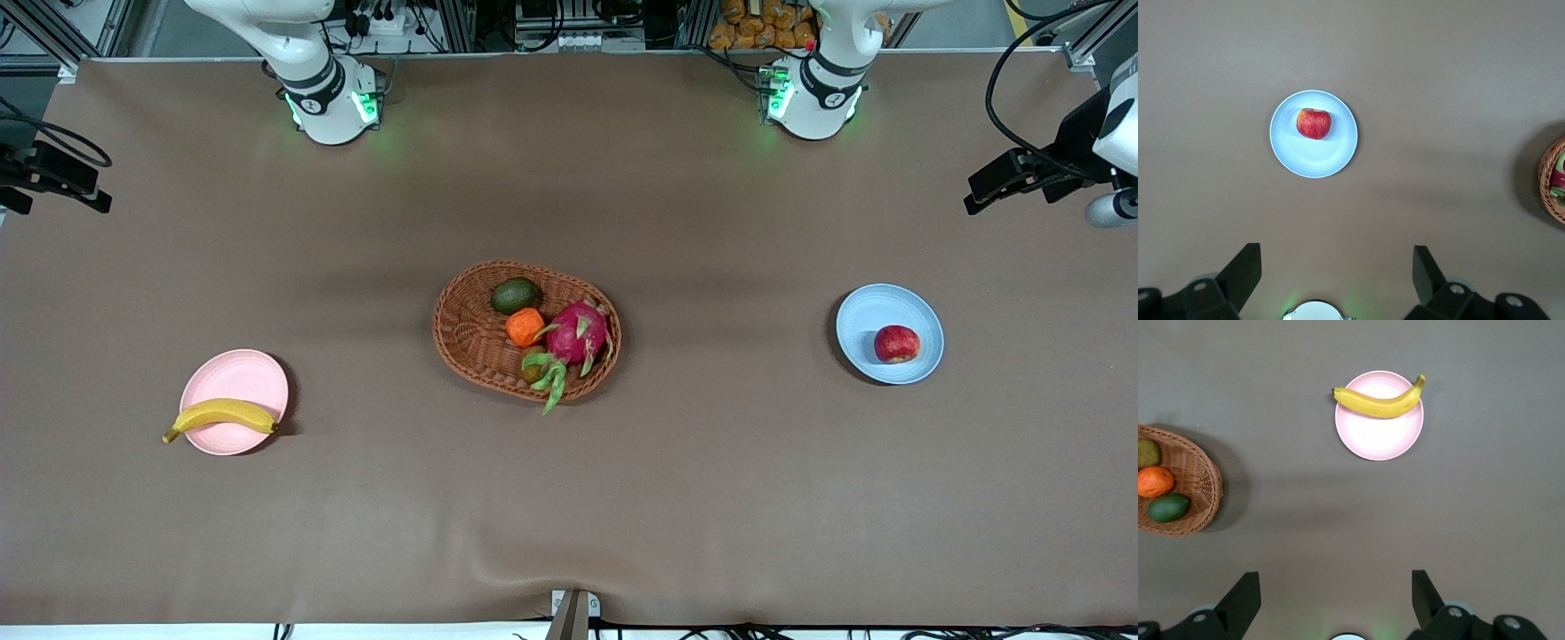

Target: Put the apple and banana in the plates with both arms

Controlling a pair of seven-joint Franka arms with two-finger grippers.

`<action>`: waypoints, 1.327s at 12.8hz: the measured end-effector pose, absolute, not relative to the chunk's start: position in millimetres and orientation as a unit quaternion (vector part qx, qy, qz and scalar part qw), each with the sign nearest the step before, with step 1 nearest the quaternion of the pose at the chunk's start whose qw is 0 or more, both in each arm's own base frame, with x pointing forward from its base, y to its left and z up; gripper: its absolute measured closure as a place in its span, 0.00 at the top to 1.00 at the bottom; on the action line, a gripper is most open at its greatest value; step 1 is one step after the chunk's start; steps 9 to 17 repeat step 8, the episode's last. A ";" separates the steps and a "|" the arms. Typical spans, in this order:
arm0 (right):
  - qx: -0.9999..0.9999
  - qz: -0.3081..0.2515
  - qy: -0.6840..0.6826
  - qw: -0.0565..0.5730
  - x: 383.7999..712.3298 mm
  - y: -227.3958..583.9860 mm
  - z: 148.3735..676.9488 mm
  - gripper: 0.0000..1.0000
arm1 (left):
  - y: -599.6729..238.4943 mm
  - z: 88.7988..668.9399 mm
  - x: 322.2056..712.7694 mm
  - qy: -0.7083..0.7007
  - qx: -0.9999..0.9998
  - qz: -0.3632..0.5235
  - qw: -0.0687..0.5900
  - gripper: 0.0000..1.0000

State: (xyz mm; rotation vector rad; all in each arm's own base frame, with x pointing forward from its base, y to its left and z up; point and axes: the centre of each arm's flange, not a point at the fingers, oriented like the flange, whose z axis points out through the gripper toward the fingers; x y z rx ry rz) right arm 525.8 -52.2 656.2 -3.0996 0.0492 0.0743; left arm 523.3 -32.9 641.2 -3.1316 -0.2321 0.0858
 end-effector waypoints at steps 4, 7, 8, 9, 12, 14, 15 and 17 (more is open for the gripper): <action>-0.999 0.021 0.026 0.021 525.8 -57.9 657.6 1.00 | -22.9 647.5 524.0 -0.077 -0.997 0.021 -0.001 1.00; -1.000 0.011 0.018 0.020 527.1 -48.5 665.5 1.00 | -18.1 654.9 524.2 -0.081 -0.997 0.013 -0.002 1.00; -1.000 0.008 0.018 0.020 527.4 -48.7 666.5 1.00 | -18.3 656.0 524.2 -0.081 -0.997 0.011 -0.002 1.00; -1.000 0.008 0.018 0.020 527.4 -48.7 666.5 1.00 | -18.3 656.0 524.2 -0.081 -0.997 0.011 -0.002 1.00; -1.000 0.008 0.018 0.020 527.4 -48.7 666.5 1.00 | -18.3 656.0 524.2 -0.081 -0.997 0.011 -0.002 1.00; -1.000 0.008 0.018 0.020 527.4 -48.7 666.5 1.00 | -18.3 656.0 524.2 -0.081 -0.997 0.011 -0.002 1.00; -1.000 0.008 0.018 0.020 527.4 -48.7 666.5 1.00 | -18.3 656.0 524.2 -0.081 -0.997 0.011 -0.002 1.00; -1.000 0.008 0.018 0.020 527.4 -48.7 666.5 1.00 | -18.3 656.0 524.2 -0.081 -0.997 0.011 -0.002 1.00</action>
